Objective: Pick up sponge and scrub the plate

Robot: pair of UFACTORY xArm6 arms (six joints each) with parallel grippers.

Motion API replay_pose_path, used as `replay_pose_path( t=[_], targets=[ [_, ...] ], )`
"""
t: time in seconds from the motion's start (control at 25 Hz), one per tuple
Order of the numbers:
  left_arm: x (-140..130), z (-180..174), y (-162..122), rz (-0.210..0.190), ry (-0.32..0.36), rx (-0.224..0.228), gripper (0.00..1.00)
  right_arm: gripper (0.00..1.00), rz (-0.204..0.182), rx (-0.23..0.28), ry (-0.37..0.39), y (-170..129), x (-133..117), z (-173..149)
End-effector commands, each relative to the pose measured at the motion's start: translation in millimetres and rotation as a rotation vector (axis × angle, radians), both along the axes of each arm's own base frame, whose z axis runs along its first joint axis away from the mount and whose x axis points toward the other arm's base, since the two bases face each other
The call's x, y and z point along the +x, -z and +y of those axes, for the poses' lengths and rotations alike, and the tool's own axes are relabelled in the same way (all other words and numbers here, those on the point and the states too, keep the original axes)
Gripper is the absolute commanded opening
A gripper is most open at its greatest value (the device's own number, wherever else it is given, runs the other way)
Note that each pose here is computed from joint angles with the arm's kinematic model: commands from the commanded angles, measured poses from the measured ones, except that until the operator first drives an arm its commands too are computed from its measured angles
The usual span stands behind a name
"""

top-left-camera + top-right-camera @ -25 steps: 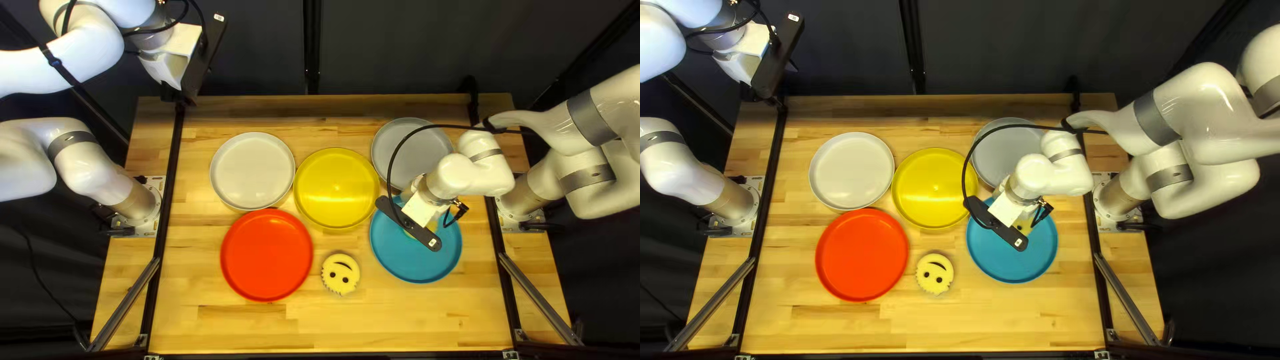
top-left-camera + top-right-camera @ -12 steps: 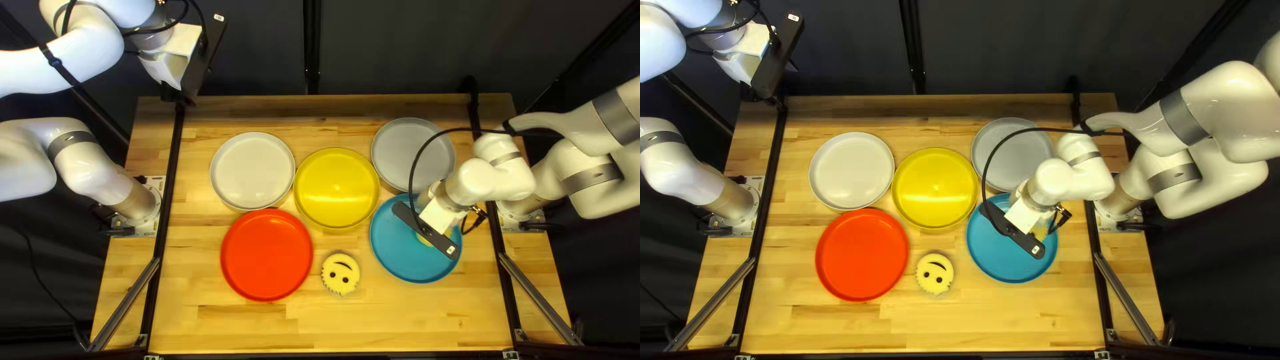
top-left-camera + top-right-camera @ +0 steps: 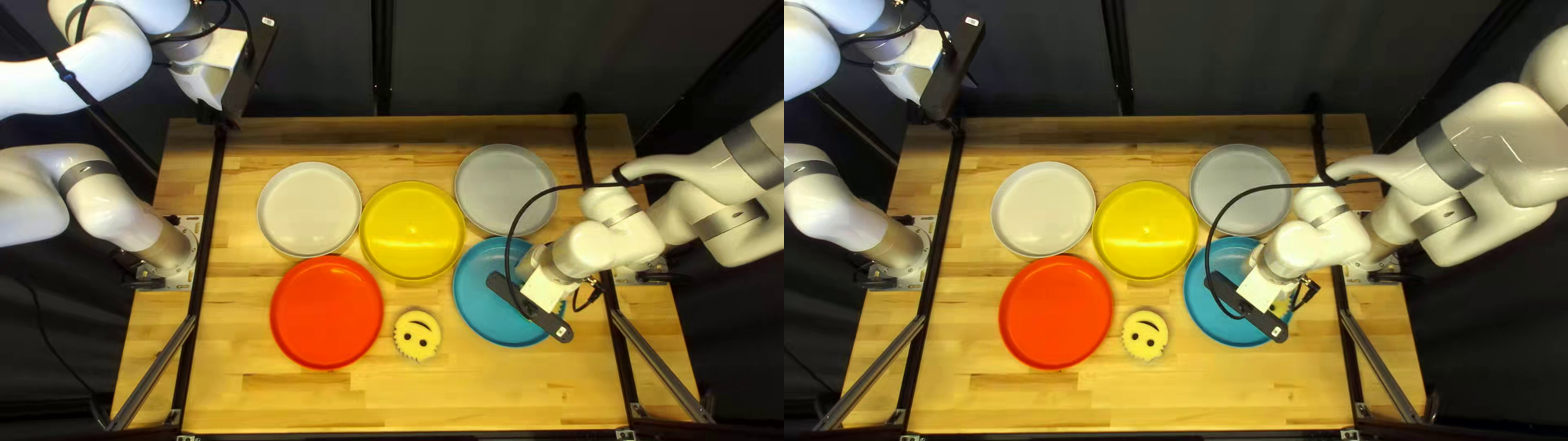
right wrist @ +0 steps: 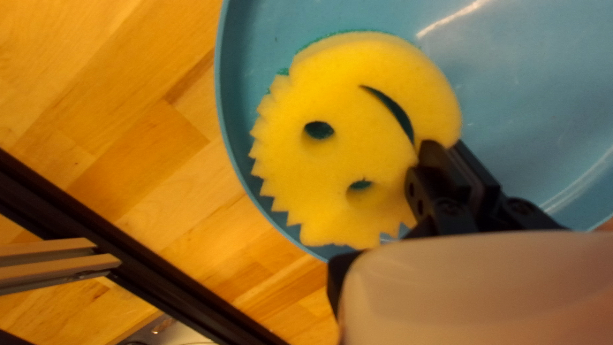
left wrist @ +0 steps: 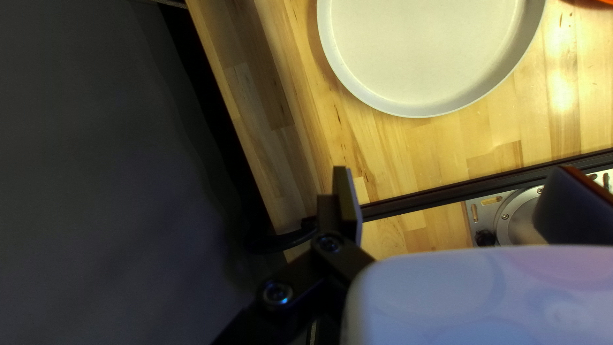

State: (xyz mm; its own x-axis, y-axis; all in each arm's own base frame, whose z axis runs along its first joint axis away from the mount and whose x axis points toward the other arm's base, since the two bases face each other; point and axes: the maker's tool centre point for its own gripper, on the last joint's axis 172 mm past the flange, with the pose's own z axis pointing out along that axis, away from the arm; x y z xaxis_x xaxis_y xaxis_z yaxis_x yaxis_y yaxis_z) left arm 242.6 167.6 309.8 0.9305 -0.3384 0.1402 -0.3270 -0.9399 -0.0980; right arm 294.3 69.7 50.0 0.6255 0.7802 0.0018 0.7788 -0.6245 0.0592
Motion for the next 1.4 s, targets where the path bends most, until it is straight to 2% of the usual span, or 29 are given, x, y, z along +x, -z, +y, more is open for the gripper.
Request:
replay_pose_path(
  t=[0.04, 0.28, 0.52, 0.72, 0.92, 1.08, 1.2, 1.28, 1.4],
  targets=[
    [0, 0, 0, 0.0, 0.0, 0.0, 1.0, 0.0, -0.013, 0.017, 0.002, 5, 27, -32],
    [0, 0, 0, 0.0, 0.0, 0.0, 1.0, 0.0, -0.01, 0.049, 0.039, 2, 32, -38],
    [0, 0, 0, 0.0, 0.0, 0.0, 1.0, 0.0, 0.0, 0.098, 0.129, -2, 12, -13],
    [0, 0, 0, 0.0, 0.0, 0.0, 1.0, 0.0, 0.007, 0.125, 0.176, -2, -9, 7],
    [0, 0, 0, 0.0, 0.0, 0.0, 1.0, 0.0, 0.02, 0.16, 0.208, 5, -20, 16],
    [0, 0, 0, 0.0, 0.0, 0.0, 1.0, 0.0, 0.026, 0.205, 0.232, 7, -24, 9],
    [0, 0, 0, 0.0, 0.0, 0.0, 1.0, 0.0, 0.013, 0.231, 0.235, 9, -24, -12],
    [0, 0, 0, 0.0, 0.0, 0.0, 1.0, 0.0, 0.003, 0.225, 0.237, 9, -21, -25],
    [0, 0, 0, 0.0, 0.0, 0.0, 1.0, 0.0, -0.021, 0.19, 0.231, 7, -10, -39]
  ],
)
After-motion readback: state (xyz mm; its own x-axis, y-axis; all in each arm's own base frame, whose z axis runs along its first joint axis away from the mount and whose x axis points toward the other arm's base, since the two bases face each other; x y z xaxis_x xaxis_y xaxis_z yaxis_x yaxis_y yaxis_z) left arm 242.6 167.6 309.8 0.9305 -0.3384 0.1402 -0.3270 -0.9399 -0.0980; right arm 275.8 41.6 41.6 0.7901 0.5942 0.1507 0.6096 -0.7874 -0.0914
